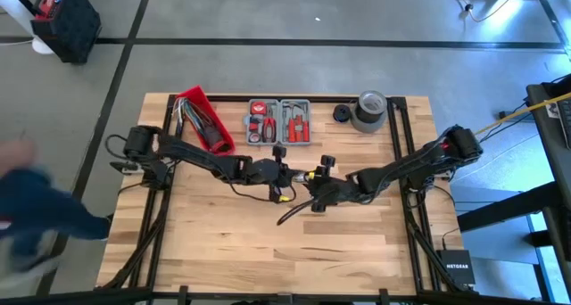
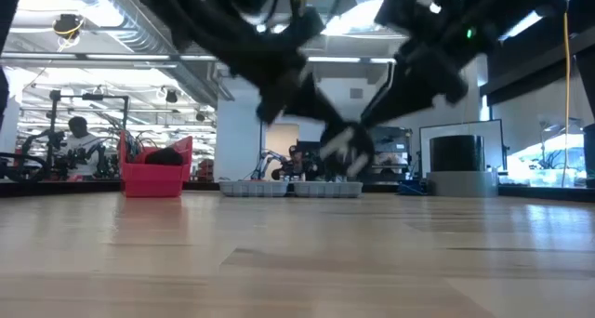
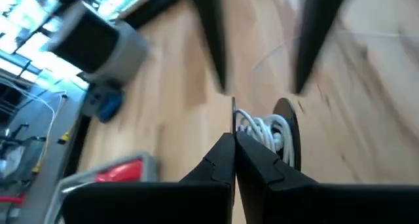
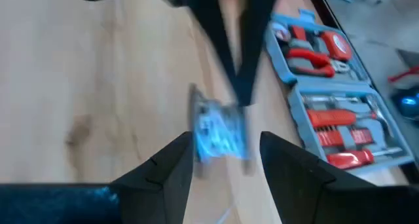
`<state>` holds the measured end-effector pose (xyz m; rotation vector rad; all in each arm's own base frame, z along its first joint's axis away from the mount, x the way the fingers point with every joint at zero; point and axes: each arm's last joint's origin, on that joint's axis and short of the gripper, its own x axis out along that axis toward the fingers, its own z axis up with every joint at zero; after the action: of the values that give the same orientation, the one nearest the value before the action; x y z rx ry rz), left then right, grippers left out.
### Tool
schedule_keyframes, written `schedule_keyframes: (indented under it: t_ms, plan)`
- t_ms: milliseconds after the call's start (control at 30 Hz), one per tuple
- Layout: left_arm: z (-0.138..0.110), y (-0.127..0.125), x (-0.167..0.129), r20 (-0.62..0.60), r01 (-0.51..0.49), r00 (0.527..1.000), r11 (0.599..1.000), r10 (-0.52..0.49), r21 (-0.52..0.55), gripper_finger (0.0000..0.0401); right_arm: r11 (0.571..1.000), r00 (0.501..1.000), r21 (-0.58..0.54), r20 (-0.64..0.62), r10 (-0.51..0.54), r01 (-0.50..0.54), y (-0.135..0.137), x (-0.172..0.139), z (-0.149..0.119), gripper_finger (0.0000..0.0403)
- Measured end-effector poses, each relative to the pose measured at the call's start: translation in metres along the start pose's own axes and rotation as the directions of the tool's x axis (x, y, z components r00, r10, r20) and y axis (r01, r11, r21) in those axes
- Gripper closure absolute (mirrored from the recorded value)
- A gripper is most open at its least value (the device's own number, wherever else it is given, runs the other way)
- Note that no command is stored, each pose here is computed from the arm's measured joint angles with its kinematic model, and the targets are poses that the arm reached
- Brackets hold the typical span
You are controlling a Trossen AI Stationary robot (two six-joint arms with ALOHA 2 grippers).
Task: Coil cords
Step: Coil the white wire into the spool
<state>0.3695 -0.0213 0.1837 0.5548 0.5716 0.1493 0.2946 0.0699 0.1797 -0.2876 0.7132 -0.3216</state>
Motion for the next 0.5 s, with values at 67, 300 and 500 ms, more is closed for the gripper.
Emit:
schedule_keyframes:
  t_ms: [67, 300, 500]
  plan:
    - [-0.009, -0.008, 0.009, -0.054, 0.001, 0.999, 0.998, 0.003, 0.062, 0.0401, 0.999, 0.999, -0.035, -0.027, -0.039, 0.038, 0.004, 0.008, -0.006, 0.0221]
    - [-0.023, -0.034, 0.022, -0.133, 0.015, 0.991, 0.985, 0.008, 0.170, 0.0401, 0.991, 0.991, -0.099, -0.092, -0.097, 0.088, 0.014, 0.026, -0.021, 0.0221]
    - [-0.019, -0.036, 0.018, -0.111, 0.007, 0.994, 0.998, 0.001, 0.067, 0.0384, 0.990, 0.990, -0.106, -0.099, -0.102, 0.092, 0.015, 0.028, -0.023, 0.0221]
